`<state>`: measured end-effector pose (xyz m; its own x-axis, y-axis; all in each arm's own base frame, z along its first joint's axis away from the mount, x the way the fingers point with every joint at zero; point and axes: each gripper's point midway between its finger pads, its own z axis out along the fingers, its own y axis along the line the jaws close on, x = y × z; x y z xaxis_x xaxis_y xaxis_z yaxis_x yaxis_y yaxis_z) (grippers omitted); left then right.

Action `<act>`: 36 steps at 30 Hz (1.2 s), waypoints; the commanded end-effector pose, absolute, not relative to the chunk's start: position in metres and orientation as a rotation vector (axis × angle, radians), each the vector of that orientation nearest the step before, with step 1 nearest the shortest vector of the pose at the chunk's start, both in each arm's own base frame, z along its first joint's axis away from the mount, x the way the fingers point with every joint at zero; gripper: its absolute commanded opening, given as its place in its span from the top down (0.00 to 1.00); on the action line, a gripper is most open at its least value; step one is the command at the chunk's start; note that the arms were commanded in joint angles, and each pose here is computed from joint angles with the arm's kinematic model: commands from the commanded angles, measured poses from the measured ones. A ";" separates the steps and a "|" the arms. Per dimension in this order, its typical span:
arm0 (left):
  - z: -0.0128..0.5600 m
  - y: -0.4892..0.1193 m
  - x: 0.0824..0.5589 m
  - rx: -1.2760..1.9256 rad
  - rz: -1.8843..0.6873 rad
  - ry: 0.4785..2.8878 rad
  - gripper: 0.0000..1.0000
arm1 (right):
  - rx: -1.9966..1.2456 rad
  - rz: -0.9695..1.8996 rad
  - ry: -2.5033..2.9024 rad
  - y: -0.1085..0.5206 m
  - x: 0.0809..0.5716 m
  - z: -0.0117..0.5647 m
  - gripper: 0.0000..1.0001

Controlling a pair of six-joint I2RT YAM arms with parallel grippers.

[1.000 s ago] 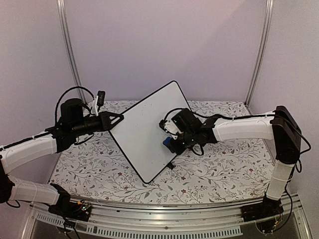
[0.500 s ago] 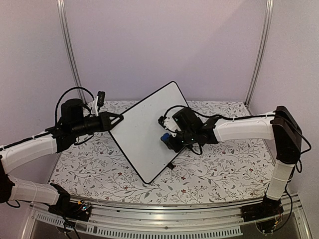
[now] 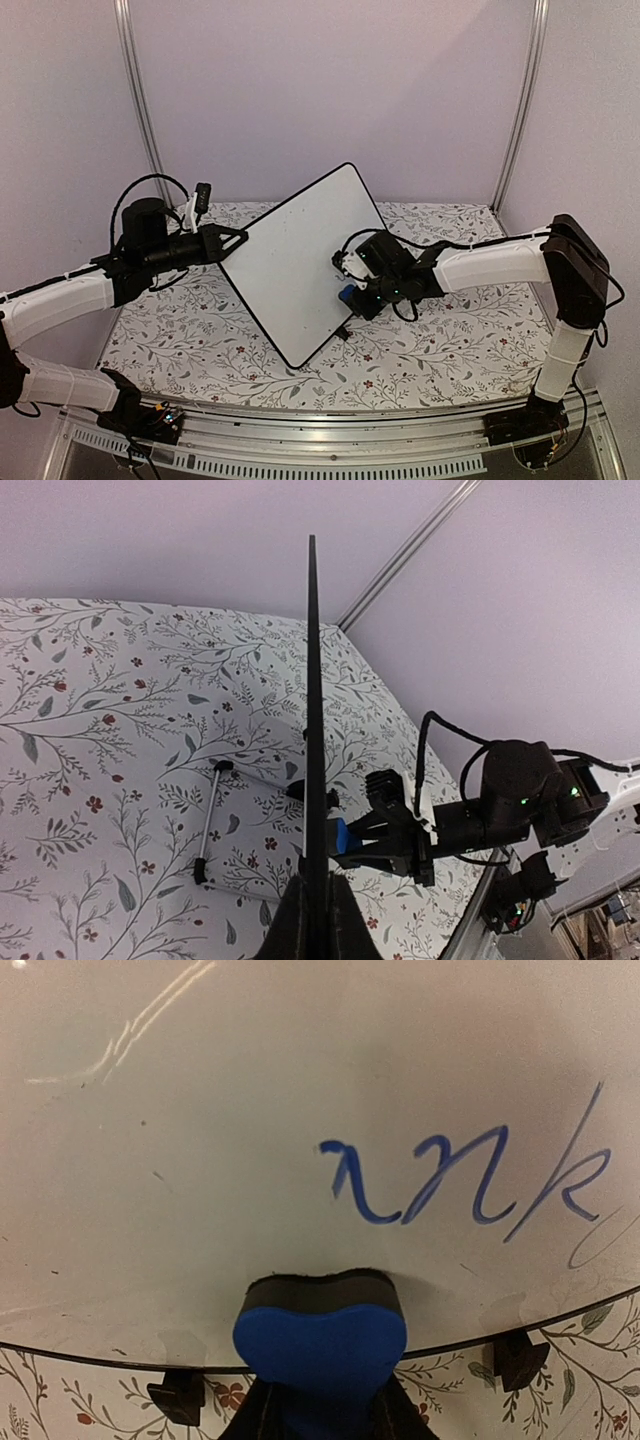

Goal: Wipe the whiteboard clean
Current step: Erase the whiteboard on the whiteboard stand.

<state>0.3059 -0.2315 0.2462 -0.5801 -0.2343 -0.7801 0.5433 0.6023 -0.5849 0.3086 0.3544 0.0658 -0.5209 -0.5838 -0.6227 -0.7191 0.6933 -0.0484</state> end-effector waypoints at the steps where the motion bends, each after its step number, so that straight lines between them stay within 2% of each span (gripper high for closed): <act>1: 0.275 -0.252 0.287 0.394 -1.184 1.817 1.00 | -0.994 0.338 2.222 0.380 0.322 0.089 1.00; 11: 0.274 -0.252 0.288 0.394 -1.178 1.821 1.00 | -1.057 0.363 2.128 0.408 0.322 0.123 1.00; 21: 0.273 -0.252 0.288 0.391 -1.180 1.824 1.00 | -1.125 0.400 2.228 0.389 0.281 0.066 1.00; 25: 0.272 -0.253 0.289 0.393 -1.185 1.826 1.00 | -1.137 0.439 2.247 0.384 0.269 0.059 1.00; 36: 0.272 -0.253 0.288 0.392 -1.181 1.826 1.00 | -1.194 0.364 2.100 0.442 0.287 0.111 1.00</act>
